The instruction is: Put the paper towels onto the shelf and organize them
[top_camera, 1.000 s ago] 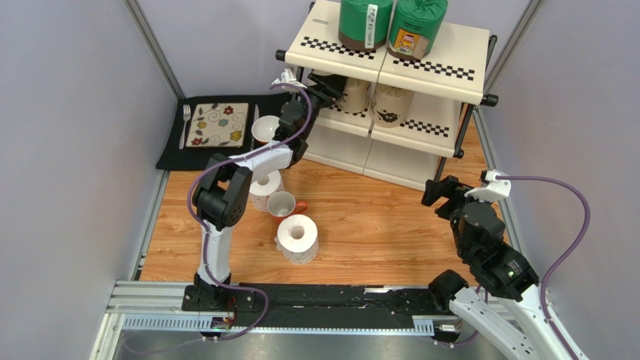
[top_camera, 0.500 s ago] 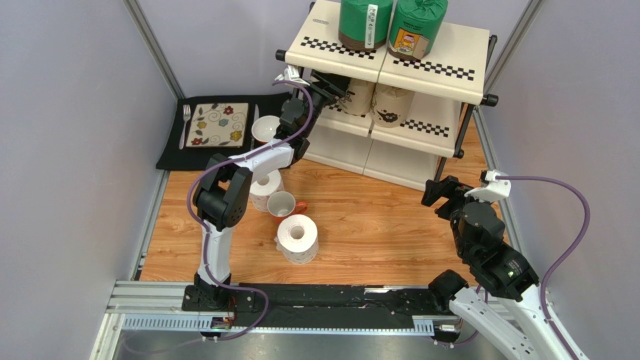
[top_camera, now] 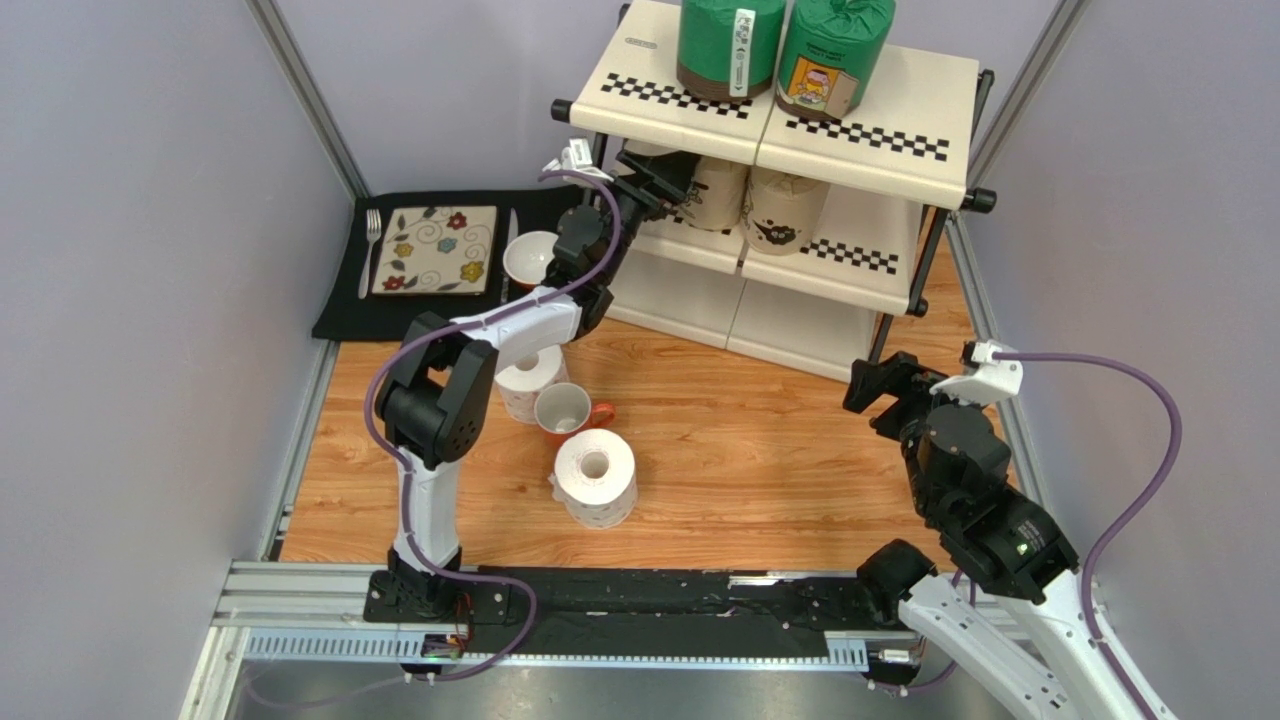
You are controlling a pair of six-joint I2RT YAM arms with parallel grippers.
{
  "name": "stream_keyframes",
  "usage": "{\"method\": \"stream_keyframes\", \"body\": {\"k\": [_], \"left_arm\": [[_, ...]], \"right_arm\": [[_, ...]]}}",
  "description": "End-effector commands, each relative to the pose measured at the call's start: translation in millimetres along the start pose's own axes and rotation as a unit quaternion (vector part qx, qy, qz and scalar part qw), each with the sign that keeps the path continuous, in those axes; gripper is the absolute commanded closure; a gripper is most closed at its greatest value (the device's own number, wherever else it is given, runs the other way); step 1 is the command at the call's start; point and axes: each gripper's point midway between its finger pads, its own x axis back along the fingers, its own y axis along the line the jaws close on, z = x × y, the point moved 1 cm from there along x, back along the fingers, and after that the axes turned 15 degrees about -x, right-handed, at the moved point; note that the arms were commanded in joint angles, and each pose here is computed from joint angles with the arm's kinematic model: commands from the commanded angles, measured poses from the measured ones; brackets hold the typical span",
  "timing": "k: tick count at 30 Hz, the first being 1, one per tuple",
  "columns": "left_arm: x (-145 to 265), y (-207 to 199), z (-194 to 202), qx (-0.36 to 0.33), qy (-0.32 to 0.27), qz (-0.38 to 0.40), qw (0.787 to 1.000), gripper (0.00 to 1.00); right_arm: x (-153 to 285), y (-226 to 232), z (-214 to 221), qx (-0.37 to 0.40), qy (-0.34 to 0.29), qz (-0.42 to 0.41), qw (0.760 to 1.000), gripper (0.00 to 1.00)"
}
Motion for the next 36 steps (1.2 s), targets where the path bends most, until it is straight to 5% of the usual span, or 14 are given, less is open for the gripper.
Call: {"method": "stream_keyframes", "body": {"k": [1,12,22,26,31,36], "left_arm": [[7.0,-30.2,-52.2,0.001,-0.059,0.028,0.998,0.01],[43.1,-29.6,-74.7,-0.013,-0.066,0.019,0.998,0.01],[157.9,-7.3,-78.9,-0.067,0.000,-0.044,0.997,0.01],[209.2,18.3,-67.1,-0.163,0.109,-0.128,0.972,0.01],[264.6,23.6,-83.2,-0.237,0.164,-0.173,0.942,0.01],[319.0,48.5,-69.2,-0.265,0.242,-0.228,0.905,0.01]], "right_arm": [[3.0,1.8,-5.9,-0.018,-0.010,-0.006,1.000,0.16],[7.0,-0.1,-7.6,-0.026,-0.010,-0.005,1.000,0.17],[16.3,5.7,-24.9,0.008,-0.017,-0.020,1.000,0.16],[15.4,32.7,-17.4,0.031,0.028,-0.068,0.997,0.16],[4.7,76.8,31.2,0.035,0.149,-0.131,0.980,0.21],[11.0,118.3,81.3,0.080,0.200,-0.160,0.963,0.21]]}}
